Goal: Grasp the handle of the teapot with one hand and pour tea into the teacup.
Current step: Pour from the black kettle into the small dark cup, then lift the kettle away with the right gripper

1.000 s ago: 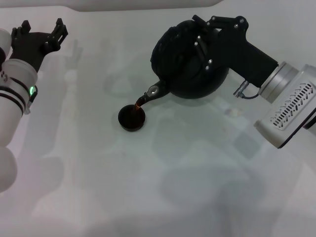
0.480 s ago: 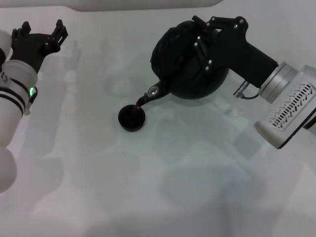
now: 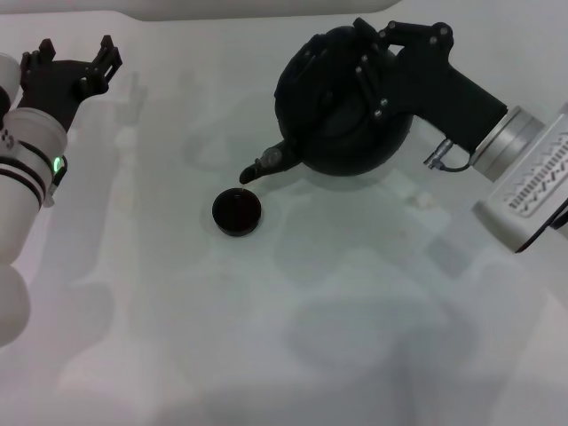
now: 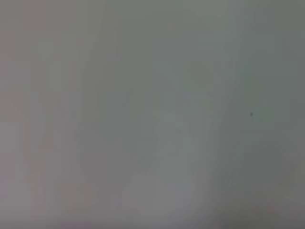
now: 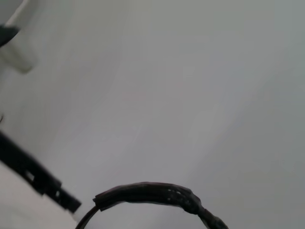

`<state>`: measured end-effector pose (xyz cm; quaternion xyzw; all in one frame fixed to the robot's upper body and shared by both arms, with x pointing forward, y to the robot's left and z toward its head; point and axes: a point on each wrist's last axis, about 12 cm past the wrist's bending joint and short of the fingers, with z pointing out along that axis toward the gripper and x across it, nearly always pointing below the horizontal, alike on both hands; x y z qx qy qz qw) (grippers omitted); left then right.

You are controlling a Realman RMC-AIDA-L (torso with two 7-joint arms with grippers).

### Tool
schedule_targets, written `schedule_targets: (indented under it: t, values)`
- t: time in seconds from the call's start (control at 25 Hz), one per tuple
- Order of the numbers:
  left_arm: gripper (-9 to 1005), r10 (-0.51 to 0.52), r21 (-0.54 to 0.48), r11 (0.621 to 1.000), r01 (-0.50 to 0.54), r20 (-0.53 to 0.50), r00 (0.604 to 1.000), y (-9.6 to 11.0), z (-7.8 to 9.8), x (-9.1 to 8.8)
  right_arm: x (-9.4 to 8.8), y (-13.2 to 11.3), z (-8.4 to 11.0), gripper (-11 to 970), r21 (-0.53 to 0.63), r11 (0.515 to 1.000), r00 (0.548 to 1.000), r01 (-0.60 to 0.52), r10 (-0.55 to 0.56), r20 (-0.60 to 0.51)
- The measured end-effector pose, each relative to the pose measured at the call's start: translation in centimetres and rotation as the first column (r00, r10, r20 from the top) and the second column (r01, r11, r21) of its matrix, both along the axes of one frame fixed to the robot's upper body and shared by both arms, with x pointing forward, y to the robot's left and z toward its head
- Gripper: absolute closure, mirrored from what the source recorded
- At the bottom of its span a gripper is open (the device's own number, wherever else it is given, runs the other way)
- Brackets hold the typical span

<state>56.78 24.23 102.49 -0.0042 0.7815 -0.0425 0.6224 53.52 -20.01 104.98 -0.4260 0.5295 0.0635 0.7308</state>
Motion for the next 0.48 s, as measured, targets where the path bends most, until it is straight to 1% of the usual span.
schedule_targets:
  t: [0.16, 0.32, 0.4, 0.48]
  values:
    - [138, 0.001, 0.002, 1.000, -0.001, -0.002, 1.000, 0.06, -0.05, -0.02, -0.02, -0.27, 0.16, 845, 0.077, 0.997, 0.998, -0.010, 0.014, -0.055]
    - [138, 0.000, 0.002, 1.000, 0.000, -0.001, 1.000, 0.02, -0.02, 0.03, 0.02, -0.39, 0.05, 845, 0.154, 0.988, 0.990, -0.007, 0.029, -0.138]
    - [138, 0.000, 0.002, 1.000, 0.000, 0.000, 1.000, 0.01, 0.00, 0.05, 0.06, -0.42, 0.00, 845, 0.202, 0.979, 0.981, -0.001, 0.040, -0.188]
    - [138, 0.000, 0.002, 1.000, 0.000, 0.000, 1.000, 0.03, -0.01, 0.03, 0.15, -0.60, 0.14, 845, 0.273, 0.962, 0.969, 0.015, 0.053, -0.239]
